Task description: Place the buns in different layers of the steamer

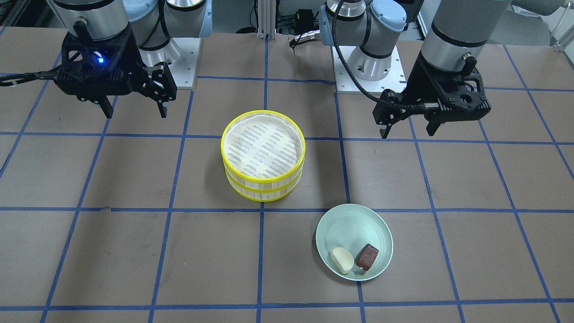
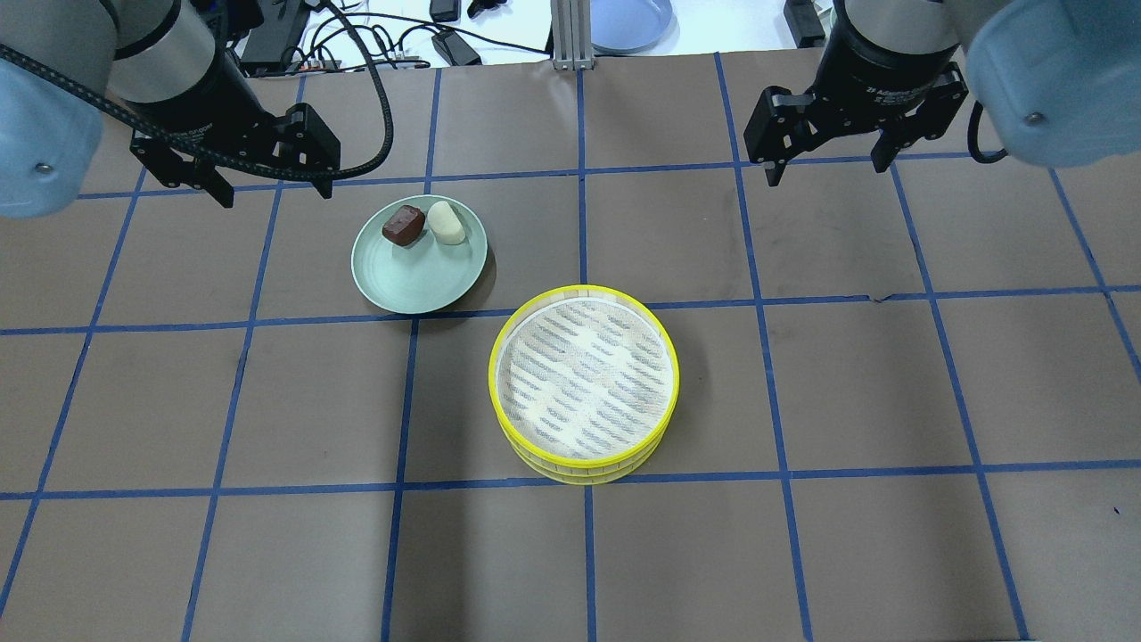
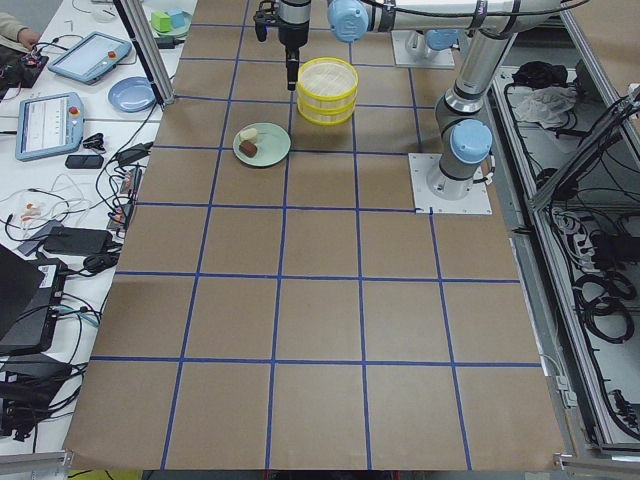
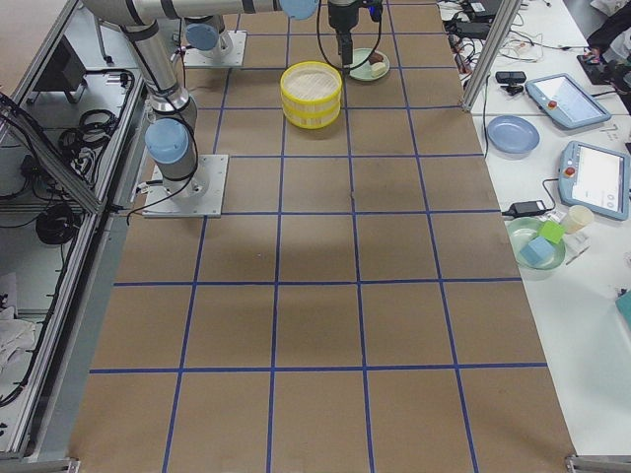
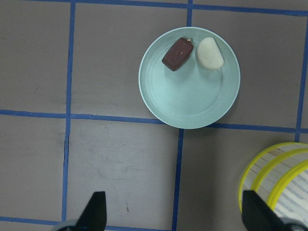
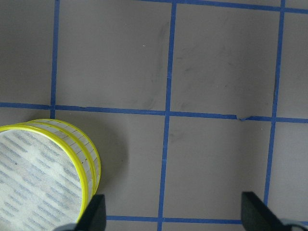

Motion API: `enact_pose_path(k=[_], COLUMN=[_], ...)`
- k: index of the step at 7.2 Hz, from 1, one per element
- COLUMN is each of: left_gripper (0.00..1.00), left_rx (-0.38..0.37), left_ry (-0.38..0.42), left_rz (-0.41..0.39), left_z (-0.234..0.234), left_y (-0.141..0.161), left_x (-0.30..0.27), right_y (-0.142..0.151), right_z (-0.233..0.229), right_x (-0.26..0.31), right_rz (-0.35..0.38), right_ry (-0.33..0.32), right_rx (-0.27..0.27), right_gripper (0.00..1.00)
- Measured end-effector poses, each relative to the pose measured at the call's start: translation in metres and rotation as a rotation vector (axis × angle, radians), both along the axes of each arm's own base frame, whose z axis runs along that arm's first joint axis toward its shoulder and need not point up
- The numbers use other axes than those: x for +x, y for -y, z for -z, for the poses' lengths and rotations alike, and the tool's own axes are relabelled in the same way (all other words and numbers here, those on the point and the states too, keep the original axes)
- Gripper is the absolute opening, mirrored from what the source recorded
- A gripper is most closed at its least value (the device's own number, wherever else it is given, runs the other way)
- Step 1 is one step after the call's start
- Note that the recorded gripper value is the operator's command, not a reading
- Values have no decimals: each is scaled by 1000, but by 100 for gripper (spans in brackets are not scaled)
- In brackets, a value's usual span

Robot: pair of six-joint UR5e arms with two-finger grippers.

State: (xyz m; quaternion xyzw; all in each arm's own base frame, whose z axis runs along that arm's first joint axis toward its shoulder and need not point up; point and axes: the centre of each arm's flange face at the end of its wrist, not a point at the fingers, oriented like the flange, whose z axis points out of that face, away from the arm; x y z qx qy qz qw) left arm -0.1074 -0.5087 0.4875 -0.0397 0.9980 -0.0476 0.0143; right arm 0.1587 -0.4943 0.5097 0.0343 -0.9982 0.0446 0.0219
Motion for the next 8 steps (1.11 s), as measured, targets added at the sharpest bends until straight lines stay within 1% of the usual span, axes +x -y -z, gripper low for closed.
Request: enact_pose_path(k=[6,8], left_gripper=[100,100], left_rx=[15,26], left_ry=[-2,12], left_rz=[-3,-8], left_z=[9,13], left_y=[-1,0], left_x=[1,4], right_y=[0,-1], right_z=[0,0], right_x=[0,1], right_rz=[0,-1], right_ry=[0,0], right_rx=[0,2], right_gripper=[100,100])
